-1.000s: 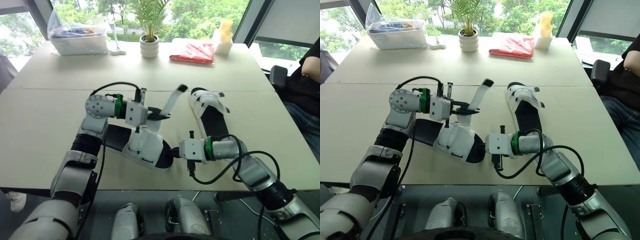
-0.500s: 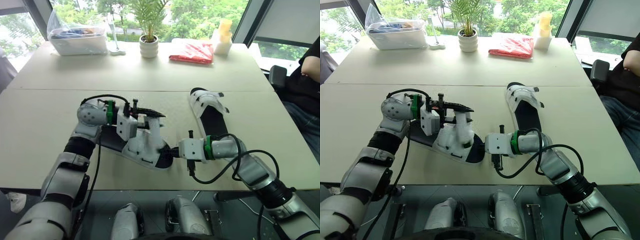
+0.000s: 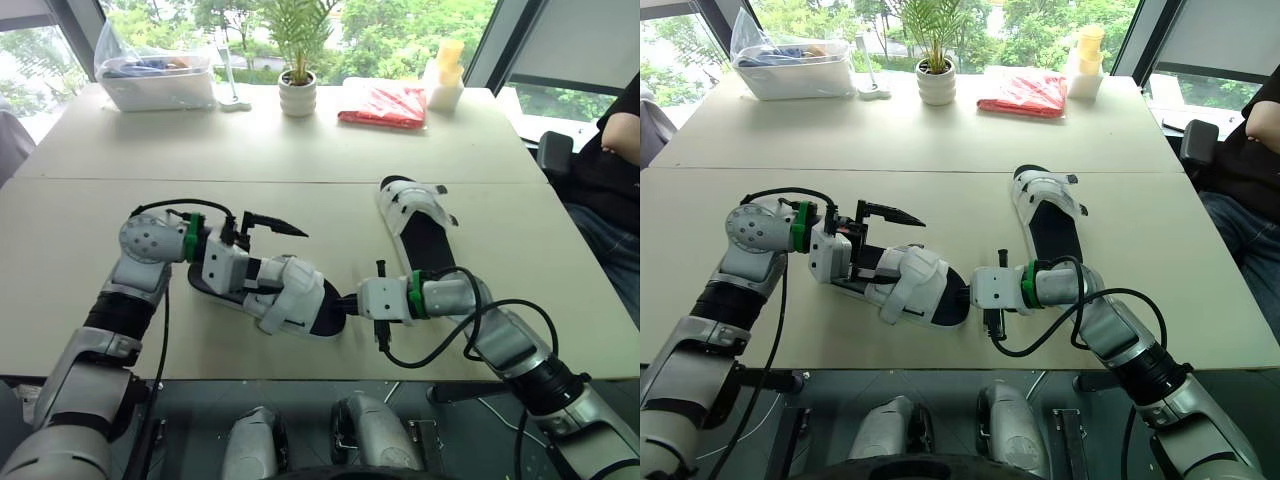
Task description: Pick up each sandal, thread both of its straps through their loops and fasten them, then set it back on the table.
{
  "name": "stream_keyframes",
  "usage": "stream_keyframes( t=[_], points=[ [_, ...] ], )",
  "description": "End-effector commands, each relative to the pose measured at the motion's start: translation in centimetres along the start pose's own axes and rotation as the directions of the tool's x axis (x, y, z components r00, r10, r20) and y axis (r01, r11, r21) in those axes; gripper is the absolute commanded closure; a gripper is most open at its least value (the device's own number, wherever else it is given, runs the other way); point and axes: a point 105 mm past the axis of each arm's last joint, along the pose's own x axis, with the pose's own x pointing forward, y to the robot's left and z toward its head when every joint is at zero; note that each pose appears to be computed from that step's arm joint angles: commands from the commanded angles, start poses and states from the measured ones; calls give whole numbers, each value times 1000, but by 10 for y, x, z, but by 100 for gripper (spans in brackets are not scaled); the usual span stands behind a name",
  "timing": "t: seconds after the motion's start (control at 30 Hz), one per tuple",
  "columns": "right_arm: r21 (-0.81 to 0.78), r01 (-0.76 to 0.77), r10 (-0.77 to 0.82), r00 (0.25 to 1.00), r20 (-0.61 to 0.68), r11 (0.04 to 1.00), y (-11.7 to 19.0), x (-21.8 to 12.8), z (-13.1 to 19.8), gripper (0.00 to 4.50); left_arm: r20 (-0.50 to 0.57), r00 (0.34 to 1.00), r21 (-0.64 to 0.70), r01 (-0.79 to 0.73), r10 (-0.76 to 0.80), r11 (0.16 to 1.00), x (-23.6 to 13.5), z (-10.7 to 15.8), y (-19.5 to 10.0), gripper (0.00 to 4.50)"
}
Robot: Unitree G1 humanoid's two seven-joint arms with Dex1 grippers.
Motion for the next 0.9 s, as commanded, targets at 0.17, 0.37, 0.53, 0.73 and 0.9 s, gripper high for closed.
stream_keyframes(
  t=[0.17,0.37,0.53,0.73,0.9],
  points=[
    [85,-101,109,989,-100,991,26,9,-30,450,-117,992,-125,31,-46,992,-20,-8,6,3],
    [76,-117,124,987,-98,990,28,10,-29,450,-241,968,-570,-84,-69,817,-51,-27,17,3],
    [76,-122,129,987,-98,990,27,11,-29,450,-203,975,-801,-116,-85,587,-70,-21,27,3],
    [81,-127,134,987,-93,989,29,11,-29,450,63,954,-942,154,-292,298,-65,40,-11,3],
    [84,-125,133,987,-93,989,29,11,-29,450,127,927,-934,231,-352,272,-55,51,-29,3]
  ],
)
